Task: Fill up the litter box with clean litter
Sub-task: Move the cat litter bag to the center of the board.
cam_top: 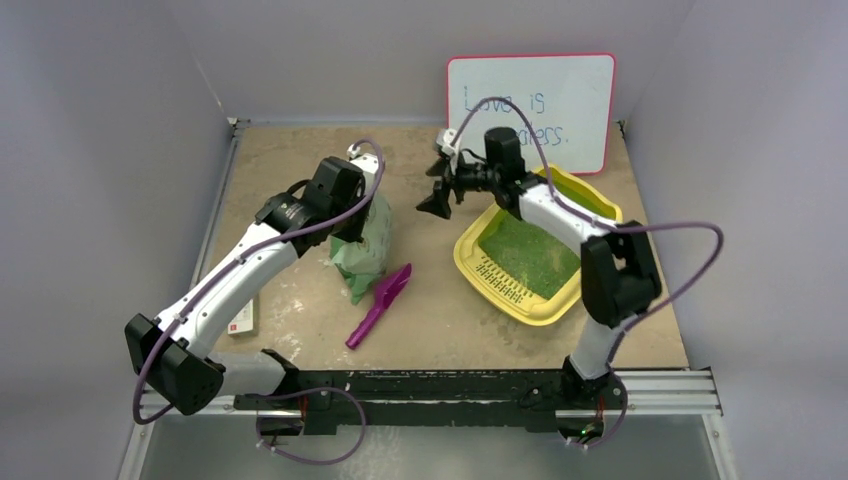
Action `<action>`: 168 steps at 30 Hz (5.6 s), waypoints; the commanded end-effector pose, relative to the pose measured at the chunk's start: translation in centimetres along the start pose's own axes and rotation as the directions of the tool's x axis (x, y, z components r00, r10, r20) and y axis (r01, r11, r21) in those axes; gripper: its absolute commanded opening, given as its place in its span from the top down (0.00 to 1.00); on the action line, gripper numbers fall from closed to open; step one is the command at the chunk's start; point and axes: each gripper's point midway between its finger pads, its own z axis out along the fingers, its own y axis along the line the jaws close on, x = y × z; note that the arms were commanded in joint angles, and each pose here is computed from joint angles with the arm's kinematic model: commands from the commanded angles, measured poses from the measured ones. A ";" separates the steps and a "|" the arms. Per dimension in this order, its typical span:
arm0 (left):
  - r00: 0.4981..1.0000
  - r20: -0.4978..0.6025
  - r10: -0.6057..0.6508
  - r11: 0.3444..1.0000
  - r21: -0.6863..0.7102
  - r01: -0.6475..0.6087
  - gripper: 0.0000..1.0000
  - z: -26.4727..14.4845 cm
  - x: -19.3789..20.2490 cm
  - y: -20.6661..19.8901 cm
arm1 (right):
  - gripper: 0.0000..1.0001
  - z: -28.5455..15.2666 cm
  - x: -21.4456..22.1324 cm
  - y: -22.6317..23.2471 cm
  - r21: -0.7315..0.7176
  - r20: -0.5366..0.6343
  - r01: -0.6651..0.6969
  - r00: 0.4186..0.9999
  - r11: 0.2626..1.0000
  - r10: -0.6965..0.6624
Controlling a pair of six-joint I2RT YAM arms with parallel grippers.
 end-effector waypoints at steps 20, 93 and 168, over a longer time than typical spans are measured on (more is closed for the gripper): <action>0.995 0.092 0.046 0.994 0.095 -0.055 1.00 -2.2 -1.3 -1.1 | 0.01 10.8 -5.2 0.1 -0.562 0.398 0.405 0.897 0.721 -0.193; 0.980 0.197 0.021 0.935 0.342 -0.089 1.00 -1.1 -5.6 -3.6 | 0.01 -0.4 -5.1 -0.9 -0.639 0.086 0.097 0.995 0.763 -0.055; 0.956 0.248 0.158 0.872 0.418 -0.253 1.00 -1.2 -5.5 -5.7 | 0.05 -2.3 -2.8 -3.8 -0.132 -0.007 0.374 0.926 0.918 -0.378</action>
